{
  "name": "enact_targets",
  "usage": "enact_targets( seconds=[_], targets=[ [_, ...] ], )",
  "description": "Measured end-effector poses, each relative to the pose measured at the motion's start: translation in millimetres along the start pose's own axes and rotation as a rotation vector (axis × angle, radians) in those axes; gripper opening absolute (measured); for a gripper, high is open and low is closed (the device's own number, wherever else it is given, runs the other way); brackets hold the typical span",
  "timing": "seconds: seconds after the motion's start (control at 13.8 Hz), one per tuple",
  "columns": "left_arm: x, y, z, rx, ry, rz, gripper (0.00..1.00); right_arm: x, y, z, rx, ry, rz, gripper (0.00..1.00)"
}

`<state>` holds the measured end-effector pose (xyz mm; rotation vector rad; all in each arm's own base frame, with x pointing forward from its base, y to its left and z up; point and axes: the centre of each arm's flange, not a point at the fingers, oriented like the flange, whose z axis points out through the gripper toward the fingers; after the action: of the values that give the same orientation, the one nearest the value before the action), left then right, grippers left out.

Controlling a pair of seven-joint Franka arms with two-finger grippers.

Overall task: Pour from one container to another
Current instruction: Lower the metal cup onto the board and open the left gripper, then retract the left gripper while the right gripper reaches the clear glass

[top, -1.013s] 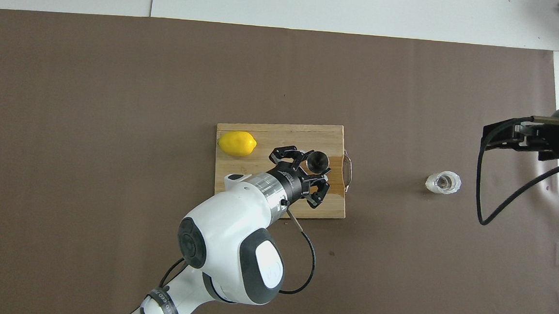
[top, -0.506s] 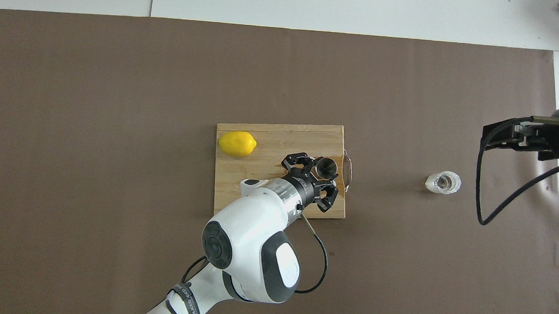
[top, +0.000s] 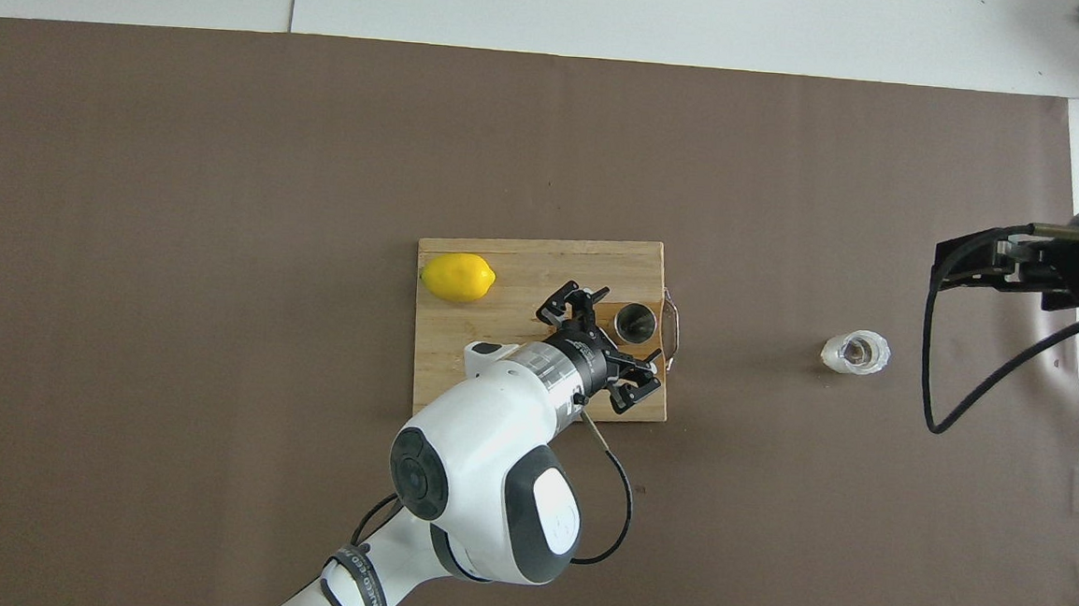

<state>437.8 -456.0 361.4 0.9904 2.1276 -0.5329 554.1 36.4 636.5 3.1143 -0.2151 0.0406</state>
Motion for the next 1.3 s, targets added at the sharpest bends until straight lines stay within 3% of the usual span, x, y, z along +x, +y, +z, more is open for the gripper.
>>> enact_targets(
  seconds=[0.36, 0.58, 0.87, 1.09, 1.3],
  targets=[
    [-39.4, 20.1, -37.7, 0.001, -0.072, 0.005, 1.00, -1.1, 3.6, 3.2, -0.004, -0.019, -0.035, 1.00],
    [-59.8, 80.5, -62.0, 0.044, -0.053, 0.047, 1.00, -1.7, 3.4, 7.1, -0.004, -0.028, -0.099, 1.00],
    [-81.9, 147.3, -85.3, 0.095, 0.086, 0.292, 1.00, -10.2, 7.0, 24.3, -0.002, -0.070, -0.369, 1.00],
    [-99.1, 171.9, -103.5, 0.066, 0.196, 0.523, 1.00, -23.3, 12.7, 49.5, 0.007, -0.064, -0.624, 1.00],
    [-96.6, 203.1, -116.3, 0.023, 0.256, 0.744, 1.00, -36.4, 28.6, 80.2, 0.015, -0.058, -0.895, 1.00]
  ],
)
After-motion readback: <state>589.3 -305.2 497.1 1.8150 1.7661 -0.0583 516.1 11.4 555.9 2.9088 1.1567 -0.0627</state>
